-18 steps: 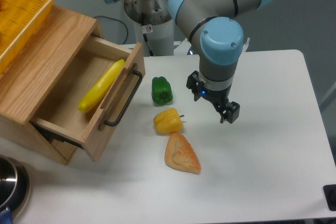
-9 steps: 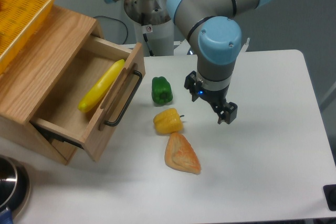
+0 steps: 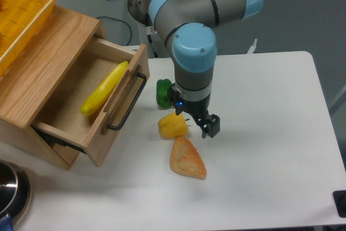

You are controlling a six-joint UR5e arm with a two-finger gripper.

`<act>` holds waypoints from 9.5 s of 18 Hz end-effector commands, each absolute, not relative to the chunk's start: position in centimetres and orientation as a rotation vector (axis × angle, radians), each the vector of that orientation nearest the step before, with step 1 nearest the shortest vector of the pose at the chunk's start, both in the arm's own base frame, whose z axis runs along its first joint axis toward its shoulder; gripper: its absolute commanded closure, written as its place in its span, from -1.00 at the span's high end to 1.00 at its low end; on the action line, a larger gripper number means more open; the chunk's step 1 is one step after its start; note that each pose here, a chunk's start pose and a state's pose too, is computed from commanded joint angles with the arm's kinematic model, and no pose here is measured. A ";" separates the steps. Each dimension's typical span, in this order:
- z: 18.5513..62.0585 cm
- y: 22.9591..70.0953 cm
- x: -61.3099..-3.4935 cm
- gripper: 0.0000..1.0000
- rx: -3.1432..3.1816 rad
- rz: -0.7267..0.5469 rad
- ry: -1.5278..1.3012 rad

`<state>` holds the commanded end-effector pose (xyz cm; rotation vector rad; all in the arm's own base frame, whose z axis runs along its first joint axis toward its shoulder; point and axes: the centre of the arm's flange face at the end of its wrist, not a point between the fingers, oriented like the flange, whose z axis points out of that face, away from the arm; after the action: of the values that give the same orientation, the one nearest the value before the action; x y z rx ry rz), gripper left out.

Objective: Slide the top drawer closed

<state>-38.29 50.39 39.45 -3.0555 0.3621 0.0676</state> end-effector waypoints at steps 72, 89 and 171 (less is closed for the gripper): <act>43.7 52.8 -24.9 -1.00 -2.927 -0.218 0.269; 43.6 54.2 -21.8 -1.00 -2.924 -0.250 0.273; 38.1 31.1 -54.7 1.00 -2.993 0.096 0.754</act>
<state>-54.66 31.14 38.11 -2.9926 0.7541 0.0956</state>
